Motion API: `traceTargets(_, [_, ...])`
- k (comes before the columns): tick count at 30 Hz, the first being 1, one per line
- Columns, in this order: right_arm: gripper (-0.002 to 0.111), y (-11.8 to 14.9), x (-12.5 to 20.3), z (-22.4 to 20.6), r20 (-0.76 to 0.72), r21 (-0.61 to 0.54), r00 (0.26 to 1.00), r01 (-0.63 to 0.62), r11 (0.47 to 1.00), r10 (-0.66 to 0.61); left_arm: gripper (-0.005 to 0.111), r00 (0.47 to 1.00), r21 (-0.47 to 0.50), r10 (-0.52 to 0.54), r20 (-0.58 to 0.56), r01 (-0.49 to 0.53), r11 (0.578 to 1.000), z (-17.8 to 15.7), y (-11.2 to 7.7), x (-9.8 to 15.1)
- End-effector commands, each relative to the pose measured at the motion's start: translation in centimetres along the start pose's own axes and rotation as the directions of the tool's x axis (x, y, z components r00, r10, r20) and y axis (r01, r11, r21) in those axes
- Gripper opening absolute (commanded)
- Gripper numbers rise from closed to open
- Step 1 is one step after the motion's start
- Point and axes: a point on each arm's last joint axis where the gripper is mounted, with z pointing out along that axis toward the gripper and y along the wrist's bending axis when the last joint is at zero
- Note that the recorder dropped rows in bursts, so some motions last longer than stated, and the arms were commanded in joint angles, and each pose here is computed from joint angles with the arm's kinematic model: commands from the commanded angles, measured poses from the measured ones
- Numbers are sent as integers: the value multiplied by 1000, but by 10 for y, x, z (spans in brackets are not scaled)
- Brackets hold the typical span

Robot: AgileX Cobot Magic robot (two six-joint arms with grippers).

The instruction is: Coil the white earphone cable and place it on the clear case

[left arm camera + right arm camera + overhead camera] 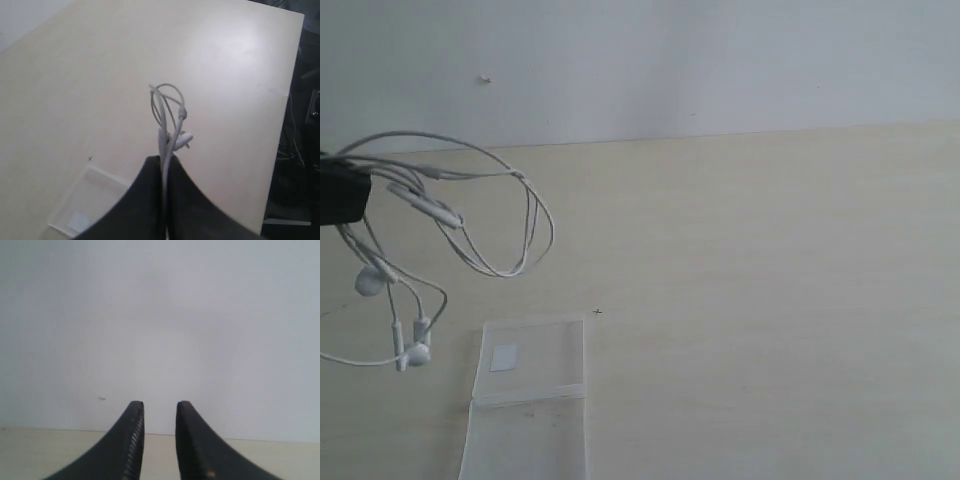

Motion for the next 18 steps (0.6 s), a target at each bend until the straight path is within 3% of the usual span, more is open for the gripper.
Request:
traceTargets(1, [22, -9, -1, -1, -16, 91, 1000, 12, 996, -11, 0, 997, 34, -71, -7, 71, 997, 9, 0, 13])
traceTargets(5, [22, -10, 1, -1, -32, 94, 999, 22, 995, -19, 0, 985, 54, -140, 103, 135, 989, 24, 2, 29])
traceTargets(14, [22, -10, 1, -1, -31, 98, 999, 22, 995, -19, 0, 950, 39, -183, 255, 179, 983, 49, 2, 71])
traceTargets(18, [22, -10, 1, -1, -33, 102, 999, 24, 994, -20, 0, 943, 53, -224, 247, 218, 974, 57, 4, 83])
